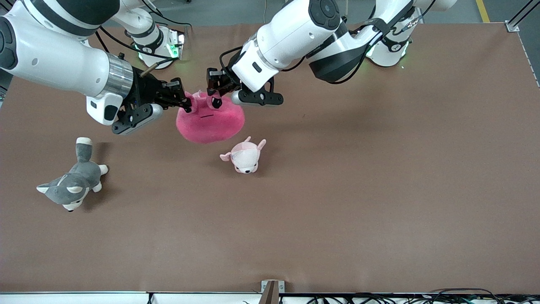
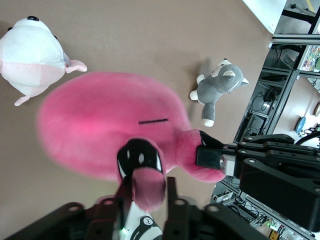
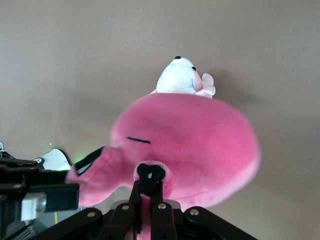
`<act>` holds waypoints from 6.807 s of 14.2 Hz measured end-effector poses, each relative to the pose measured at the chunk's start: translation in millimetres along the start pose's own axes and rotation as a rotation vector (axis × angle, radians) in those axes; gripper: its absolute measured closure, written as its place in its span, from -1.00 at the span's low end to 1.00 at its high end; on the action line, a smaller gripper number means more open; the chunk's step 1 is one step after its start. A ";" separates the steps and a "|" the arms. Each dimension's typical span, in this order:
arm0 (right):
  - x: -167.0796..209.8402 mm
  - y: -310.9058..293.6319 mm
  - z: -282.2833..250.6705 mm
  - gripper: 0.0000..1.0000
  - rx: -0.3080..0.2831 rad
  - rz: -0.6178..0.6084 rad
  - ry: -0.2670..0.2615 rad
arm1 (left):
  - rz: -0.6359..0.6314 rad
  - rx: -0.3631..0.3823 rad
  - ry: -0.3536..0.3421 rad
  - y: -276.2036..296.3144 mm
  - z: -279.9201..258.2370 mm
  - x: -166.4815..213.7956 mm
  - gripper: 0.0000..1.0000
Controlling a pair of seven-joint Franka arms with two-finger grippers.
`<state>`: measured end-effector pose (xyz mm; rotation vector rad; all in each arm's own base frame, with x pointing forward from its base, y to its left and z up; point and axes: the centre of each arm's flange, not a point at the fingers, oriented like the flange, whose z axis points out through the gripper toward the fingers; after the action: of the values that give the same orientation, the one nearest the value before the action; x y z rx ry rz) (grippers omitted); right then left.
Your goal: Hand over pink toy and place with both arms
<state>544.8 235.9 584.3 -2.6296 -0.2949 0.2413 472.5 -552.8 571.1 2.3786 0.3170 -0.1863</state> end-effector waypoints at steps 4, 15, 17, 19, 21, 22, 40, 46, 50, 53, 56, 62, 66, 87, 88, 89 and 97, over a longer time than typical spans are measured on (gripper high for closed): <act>2.2 13.3 -7.3 0.80 -0.007 -0.017 0.013 | 0.009 -0.005 0.024 1.3 -7.0 4.4 -0.72; 30.2 208.3 -19.6 0.82 0.036 0.149 -0.021 | 0.048 0.253 0.356 -50.1 -179.4 82.8 -1.00; 40.0 235.1 -2.7 0.82 0.045 0.183 -0.044 | 0.061 0.357 0.421 -70.1 -205.3 99.1 -1.00; 51.4 253.6 14.0 0.82 0.050 0.203 -0.066 | 0.089 0.444 0.434 -89.0 -227.2 111.4 -1.00; 58.5 269.2 26.4 0.82 0.055 0.196 -0.082 | 0.135 0.524 0.412 -112.4 -258.3 123.0 -1.00; 60.4 279.1 32.0 0.82 0.060 0.192 -0.090 | 0.152 0.559 0.400 -124.8 -275.5 128.2 -1.00; 87.9 340.8 94.9 0.82 0.127 0.239 -0.082 | 0.214 0.703 0.187 -277.5 -383.7 165.4 -1.00; 93.0 350.5 99.8 0.78 0.115 0.216 -0.051 | 0.228 0.706 0.226 -277.6 -383.1 151.6 -1.00; 95.0 359.8 88.8 0.24 0.100 0.259 -0.009 | 0.245 0.702 0.250 -271.8 -385.3 150.5 -1.00; 90.7 351.5 40.0 -0.44 0.014 0.240 -0.008 | 0.250 0.700 0.257 -269.0 -386.5 149.3 -1.00; 71.1 298.3 -44.9 -0.98 -0.101 0.349 0.003 | 0.249 0.700 0.258 -269.1 -387.3 149.3 -1.00; 44.0 251.3 -133.1 -1.00 -0.340 0.347 0.113 | 0.249 0.700 0.259 -269.0 -387.5 149.2 -1.00; 27.5 243.0 -171.0 -1.00 -0.450 0.346 0.177 | 0.254 0.700 0.257 -267.1 -385.7 148.4 -1.00; -22.1 220.4 -185.4 -1.00 -0.486 0.300 0.305 | 0.245 0.701 0.264 -270.0 -390.3 149.5 -1.00; -21.9 219.4 -185.1 -1.00 -0.486 0.298 0.305 | 0.237 0.700 0.267 -273.5 -393.9 151.0 -1.00; -22.3 219.0 -185.5 -1.00 -0.487 0.297 0.306 | 0.227 0.700 0.271 -278.1 -398.6 152.9 -1.00; -30.1 214.5 -184.6 -1.00 -0.502 0.279 0.284 | 0.279 0.713 0.253 -298.5 -418.7 160.1 -1.00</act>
<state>592.0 -38.0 645.4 -3.1489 0.1302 -0.1385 561.8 -27.5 649.5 3.1274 0.0217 0.1674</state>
